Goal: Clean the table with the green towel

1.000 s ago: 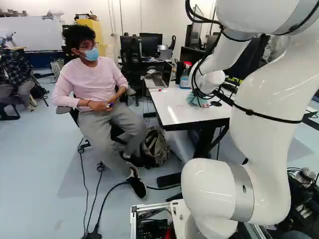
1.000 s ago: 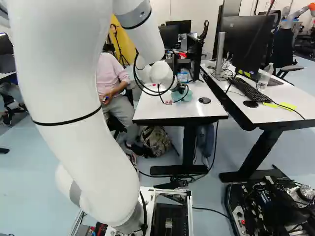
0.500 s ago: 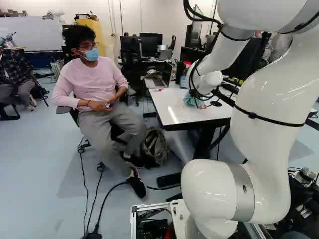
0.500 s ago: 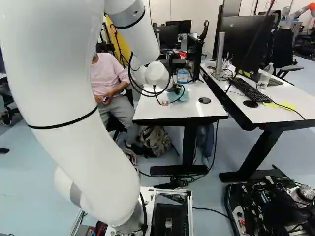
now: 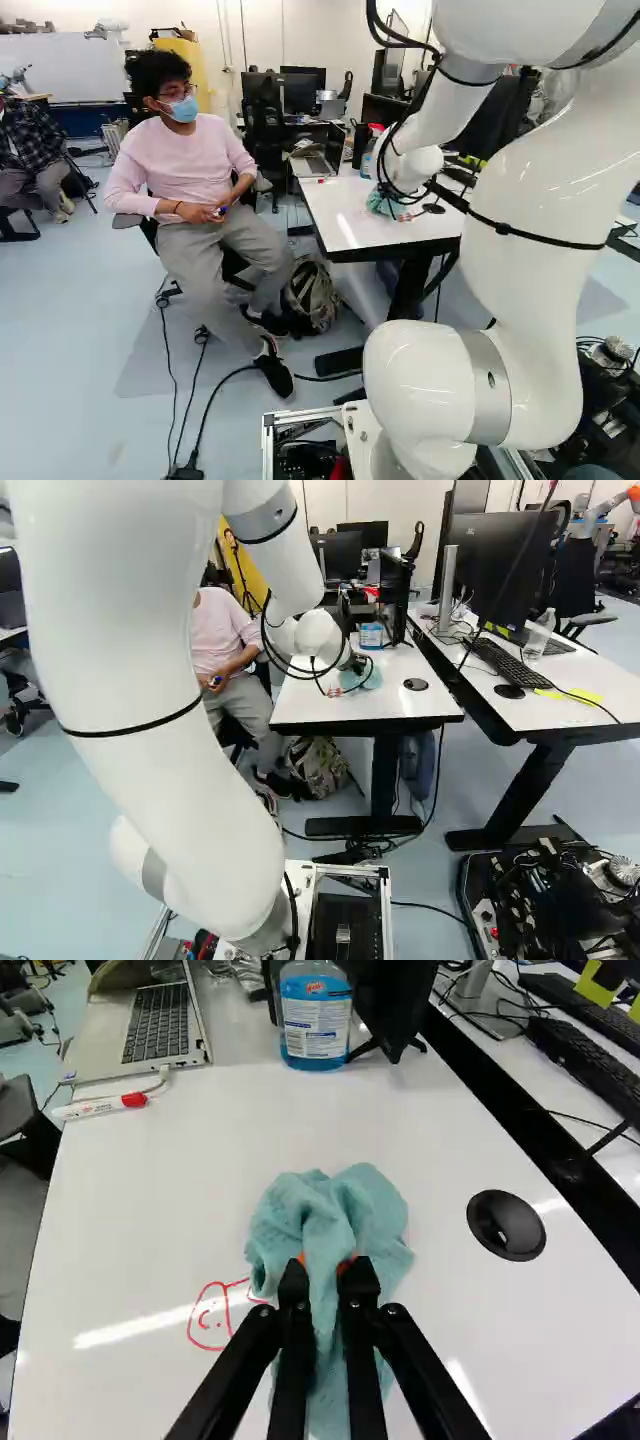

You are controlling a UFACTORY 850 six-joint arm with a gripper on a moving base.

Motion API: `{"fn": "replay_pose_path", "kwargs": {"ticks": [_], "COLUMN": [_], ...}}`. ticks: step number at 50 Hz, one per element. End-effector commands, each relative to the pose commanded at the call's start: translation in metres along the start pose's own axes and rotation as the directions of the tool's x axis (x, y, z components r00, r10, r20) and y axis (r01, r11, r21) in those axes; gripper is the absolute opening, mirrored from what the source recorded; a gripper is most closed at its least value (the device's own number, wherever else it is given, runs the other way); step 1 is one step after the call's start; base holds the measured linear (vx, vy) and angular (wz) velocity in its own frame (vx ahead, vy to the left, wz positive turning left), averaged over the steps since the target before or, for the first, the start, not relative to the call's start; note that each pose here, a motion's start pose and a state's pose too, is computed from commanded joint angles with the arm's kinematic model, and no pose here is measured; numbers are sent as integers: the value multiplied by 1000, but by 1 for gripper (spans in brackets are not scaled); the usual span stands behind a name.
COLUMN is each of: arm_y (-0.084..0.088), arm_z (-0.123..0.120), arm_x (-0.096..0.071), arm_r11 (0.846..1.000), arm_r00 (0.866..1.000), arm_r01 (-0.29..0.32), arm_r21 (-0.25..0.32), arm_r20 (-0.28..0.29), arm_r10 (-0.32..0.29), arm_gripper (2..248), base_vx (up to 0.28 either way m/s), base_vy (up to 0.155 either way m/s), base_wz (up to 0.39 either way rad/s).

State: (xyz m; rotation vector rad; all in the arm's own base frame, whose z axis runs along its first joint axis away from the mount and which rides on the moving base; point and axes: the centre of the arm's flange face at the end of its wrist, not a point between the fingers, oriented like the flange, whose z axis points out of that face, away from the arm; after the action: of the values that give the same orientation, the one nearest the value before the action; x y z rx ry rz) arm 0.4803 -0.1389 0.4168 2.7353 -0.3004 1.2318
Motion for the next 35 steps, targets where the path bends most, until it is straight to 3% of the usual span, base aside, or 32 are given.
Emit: {"fn": "replay_pose_path", "kwargs": {"ticks": [35], "arm_y": [0], "arm_z": [12], "arm_x": [-6], "arm_r11": [1000], "arm_r00": [1000], "arm_r01": [0], "arm_r21": [2], "arm_r20": [8], "arm_r10": [0], "arm_gripper": [37], "base_vx": [0], "base_vy": [0], "base_wz": [0]}}
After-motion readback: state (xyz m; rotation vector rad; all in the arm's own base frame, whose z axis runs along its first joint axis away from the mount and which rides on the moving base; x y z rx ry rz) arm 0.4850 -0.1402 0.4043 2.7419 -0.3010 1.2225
